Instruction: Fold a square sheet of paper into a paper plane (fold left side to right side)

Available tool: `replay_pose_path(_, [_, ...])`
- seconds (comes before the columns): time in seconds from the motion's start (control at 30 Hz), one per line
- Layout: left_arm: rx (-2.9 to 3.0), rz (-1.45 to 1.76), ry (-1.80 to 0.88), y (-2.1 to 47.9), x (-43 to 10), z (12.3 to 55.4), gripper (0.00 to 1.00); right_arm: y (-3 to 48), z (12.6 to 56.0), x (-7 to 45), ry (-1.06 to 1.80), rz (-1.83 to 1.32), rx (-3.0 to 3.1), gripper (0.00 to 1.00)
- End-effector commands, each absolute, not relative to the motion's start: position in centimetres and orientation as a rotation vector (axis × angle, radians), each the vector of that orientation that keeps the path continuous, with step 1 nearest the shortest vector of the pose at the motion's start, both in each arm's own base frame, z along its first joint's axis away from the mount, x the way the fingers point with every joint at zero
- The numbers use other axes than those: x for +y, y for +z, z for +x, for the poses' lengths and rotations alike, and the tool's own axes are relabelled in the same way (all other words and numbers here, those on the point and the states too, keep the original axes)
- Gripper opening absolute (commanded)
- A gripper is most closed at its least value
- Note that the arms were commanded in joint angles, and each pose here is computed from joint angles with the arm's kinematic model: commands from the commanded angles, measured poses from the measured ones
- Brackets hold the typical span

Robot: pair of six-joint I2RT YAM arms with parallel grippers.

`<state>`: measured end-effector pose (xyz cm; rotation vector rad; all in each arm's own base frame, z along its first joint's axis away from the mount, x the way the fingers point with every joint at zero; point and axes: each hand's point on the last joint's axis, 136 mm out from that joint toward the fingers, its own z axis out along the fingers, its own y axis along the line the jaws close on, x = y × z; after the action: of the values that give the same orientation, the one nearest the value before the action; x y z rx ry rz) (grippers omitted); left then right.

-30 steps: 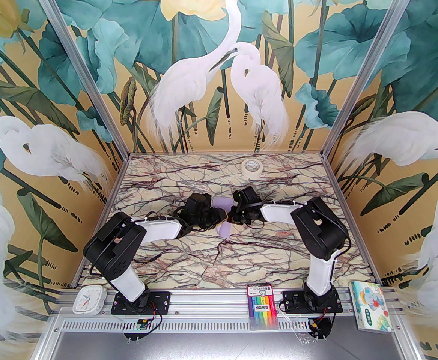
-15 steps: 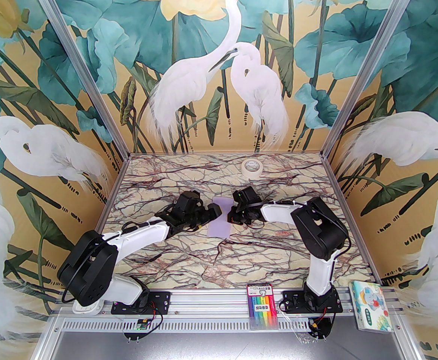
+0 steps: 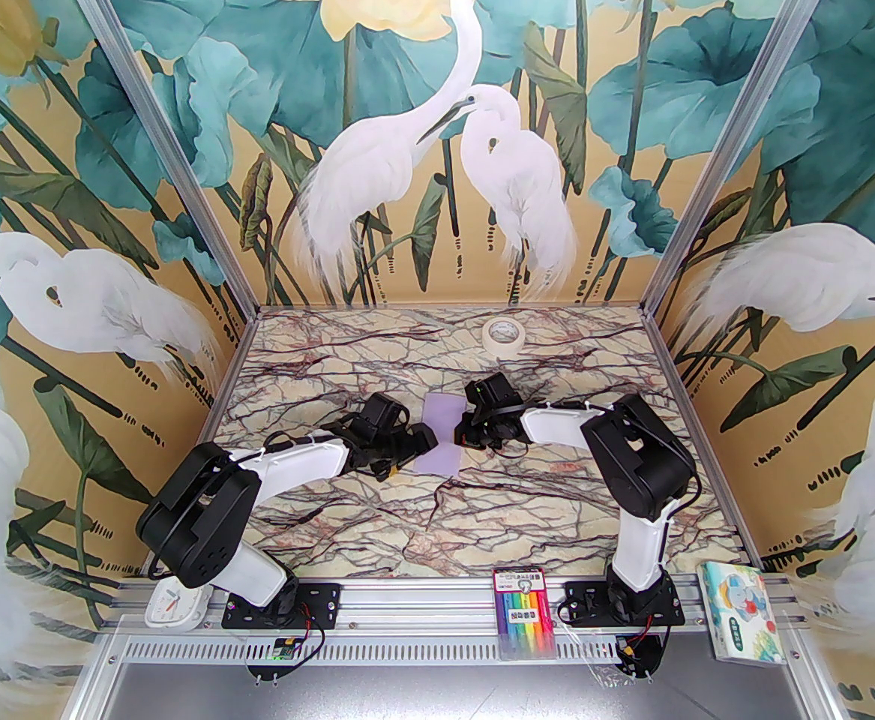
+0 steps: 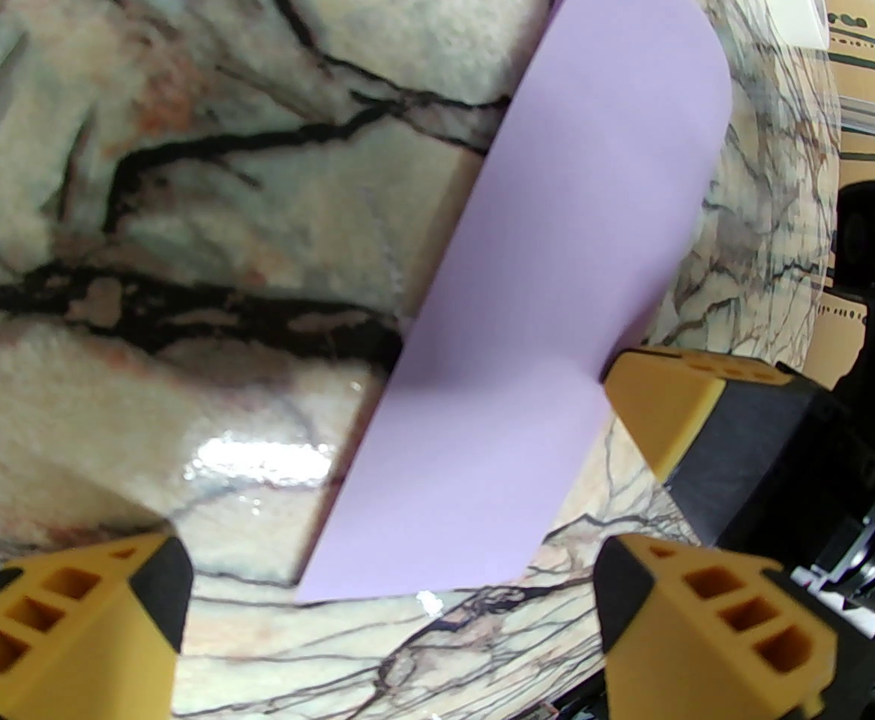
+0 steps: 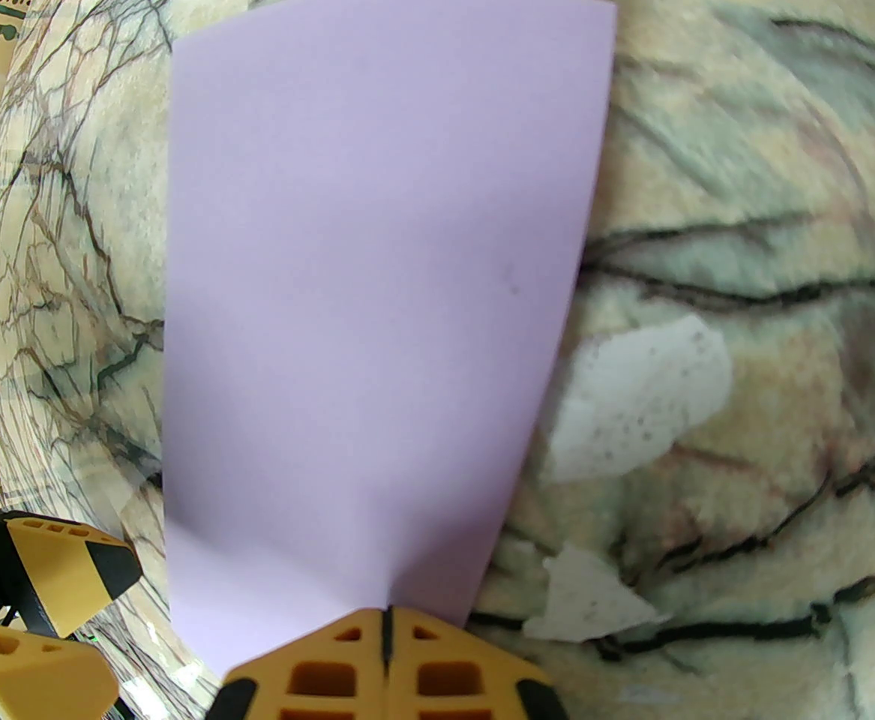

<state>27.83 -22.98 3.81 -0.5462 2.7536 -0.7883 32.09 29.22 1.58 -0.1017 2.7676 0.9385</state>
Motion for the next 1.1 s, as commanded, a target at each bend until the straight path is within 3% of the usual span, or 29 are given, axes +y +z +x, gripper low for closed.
replay_pose_path(0.0, [2.793,-0.54,-0.873,3.0,-24.4,27.5,0.91,0.6,31.4,28.9,0.921,-0.084,2.804,0.0])
replay_pose_path(0.37, [2.745,-0.425,-0.826,5.7,-25.5,28.6,0.88,0.5,31.4,29.0,0.926,-0.079,2.804,0.0])
replay_pose_path(0.73, [2.857,-0.432,-0.7,2.6,-25.1,27.8,0.88,0.4,31.3,29.0,0.933,-0.076,2.807,0.0])
replay_pose_path(1.07, [2.748,-0.349,-0.998,6.1,-28.4,28.0,0.85,0.3,31.2,28.9,0.929,-0.073,2.813,0.0])
